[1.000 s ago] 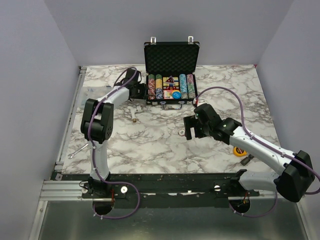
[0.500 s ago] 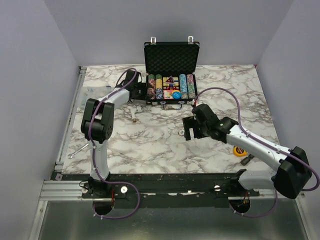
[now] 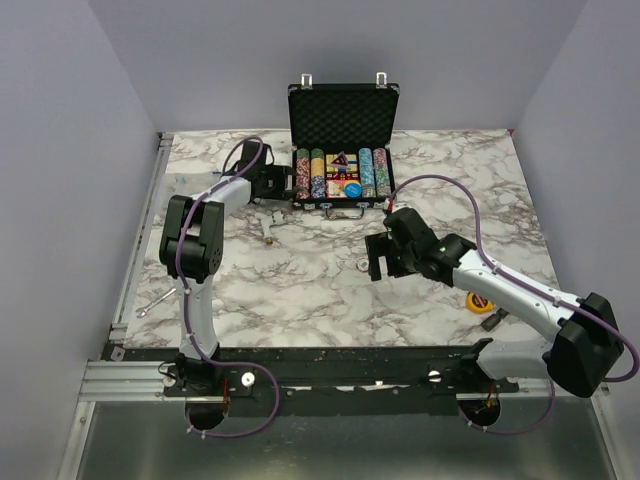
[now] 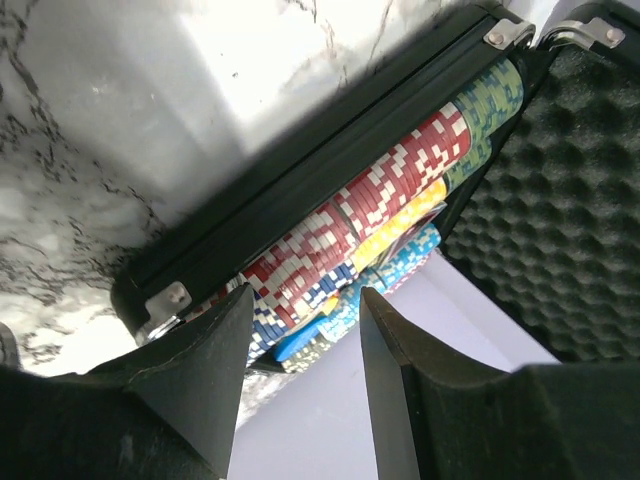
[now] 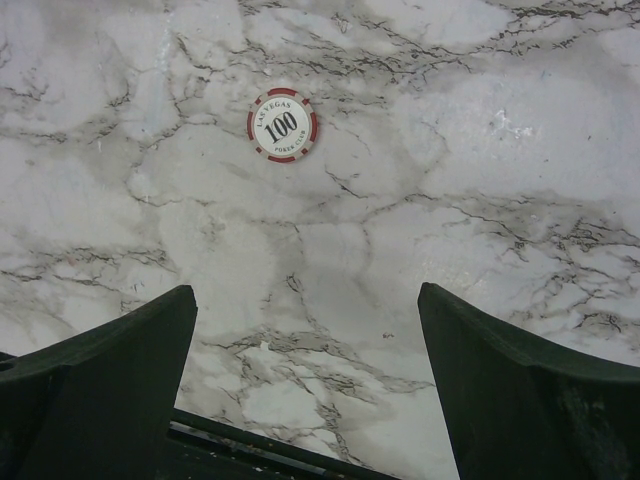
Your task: Pack up texas hold em set
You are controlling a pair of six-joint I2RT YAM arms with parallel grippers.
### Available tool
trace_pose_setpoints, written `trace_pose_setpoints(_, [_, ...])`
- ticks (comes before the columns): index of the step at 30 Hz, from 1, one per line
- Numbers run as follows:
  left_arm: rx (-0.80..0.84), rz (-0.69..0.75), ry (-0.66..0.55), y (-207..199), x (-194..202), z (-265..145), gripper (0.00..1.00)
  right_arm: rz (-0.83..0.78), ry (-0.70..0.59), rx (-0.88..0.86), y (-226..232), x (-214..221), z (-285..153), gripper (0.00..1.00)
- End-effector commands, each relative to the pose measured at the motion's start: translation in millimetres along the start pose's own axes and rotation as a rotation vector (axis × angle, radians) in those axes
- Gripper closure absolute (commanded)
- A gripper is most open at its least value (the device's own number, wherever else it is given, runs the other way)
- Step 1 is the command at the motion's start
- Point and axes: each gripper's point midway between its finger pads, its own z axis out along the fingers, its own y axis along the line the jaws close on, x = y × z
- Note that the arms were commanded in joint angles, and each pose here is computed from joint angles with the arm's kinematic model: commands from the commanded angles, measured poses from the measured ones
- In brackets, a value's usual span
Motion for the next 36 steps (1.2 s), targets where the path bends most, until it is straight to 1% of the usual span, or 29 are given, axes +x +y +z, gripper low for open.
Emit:
trace_pose_setpoints(1, [0.016, 0.116, 0.040, -3, 2, 1, 0.53, 0.017, 0.021, -0.006, 3, 1, 2, 0.05])
trace_pose_setpoints(3, [0.022, 0.200, 0.045, -7, 5, -8, 0.52, 0.022, 0.027, -0.007, 4, 2, 3, 0.05])
trace_pose_setpoints(7, [0.058, 0.298, 0.093, -17, 18, -25, 0.50, 0.041, 0.027, -0.025, 9, -1, 5, 0.05])
trace_pose_setpoints(11, [0.084, 0.362, 0.130, -23, 28, -38, 0.49, 0.063, 0.033, -0.050, 17, -3, 8, 0.05])
trace_pose_setpoints(15, [0.095, 0.388, 0.157, -23, 32, -39, 0.50, 0.081, 0.041, -0.069, 23, -5, 9, 0.05])
trace_pose_setpoints(20, [0.143, 0.416, 0.220, -32, 41, -31, 0.54, 0.087, 0.048, -0.071, 23, -2, 10, 0.05])
trace_pose_setpoints(25, [0.196, 0.488, 0.222, -41, 38, -18, 0.55, 0.081, 0.054, -0.060, 20, 1, 11, 0.05])
trace_pose_setpoints(27, [0.226, 0.522, 0.205, -43, 35, -14, 0.54, 0.075, 0.056, -0.058, 19, 3, 11, 0.05])
trace_pose_setpoints(36, [0.161, 0.484, 0.223, 2, 22, 15, 0.53, 0.064, 0.066, -0.065, 20, 6, 16, 0.05])
